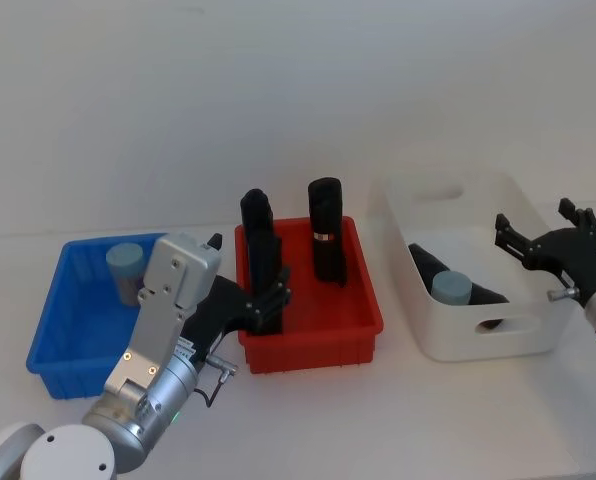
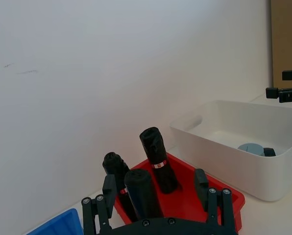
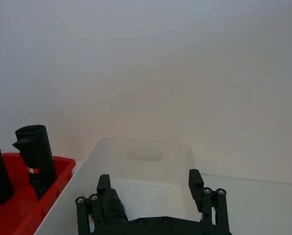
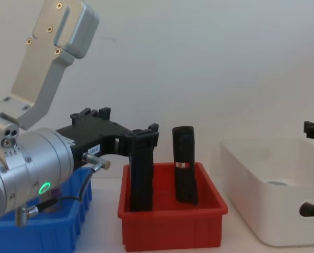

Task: Pick the cotton swabs from the blue box and place them into the white box.

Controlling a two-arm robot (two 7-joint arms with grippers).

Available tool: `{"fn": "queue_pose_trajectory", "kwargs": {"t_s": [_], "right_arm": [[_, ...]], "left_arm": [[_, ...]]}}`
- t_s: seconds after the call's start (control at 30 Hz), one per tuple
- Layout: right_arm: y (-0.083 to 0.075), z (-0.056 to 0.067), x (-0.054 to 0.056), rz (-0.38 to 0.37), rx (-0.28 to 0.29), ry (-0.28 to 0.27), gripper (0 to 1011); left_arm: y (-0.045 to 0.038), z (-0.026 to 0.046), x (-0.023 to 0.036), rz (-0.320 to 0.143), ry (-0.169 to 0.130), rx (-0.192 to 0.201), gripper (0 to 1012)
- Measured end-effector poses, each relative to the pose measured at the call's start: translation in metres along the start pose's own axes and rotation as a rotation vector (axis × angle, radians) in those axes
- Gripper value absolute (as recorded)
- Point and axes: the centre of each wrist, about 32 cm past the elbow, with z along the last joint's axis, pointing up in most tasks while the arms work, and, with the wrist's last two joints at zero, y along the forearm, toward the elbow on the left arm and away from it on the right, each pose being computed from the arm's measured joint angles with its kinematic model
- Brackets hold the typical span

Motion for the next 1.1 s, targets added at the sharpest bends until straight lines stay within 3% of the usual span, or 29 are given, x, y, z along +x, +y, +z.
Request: {"fn": "queue_pose_trajectory", "kwargs": {"t_s": [1.1], "right_arm": [[-0.0029, 0.0016, 0.0006, -0.005, 0.013, -0.001, 1002]], "left_arm": [[0.0, 0.0, 0.0, 0.0, 0.0, 0.0, 1003]]}}
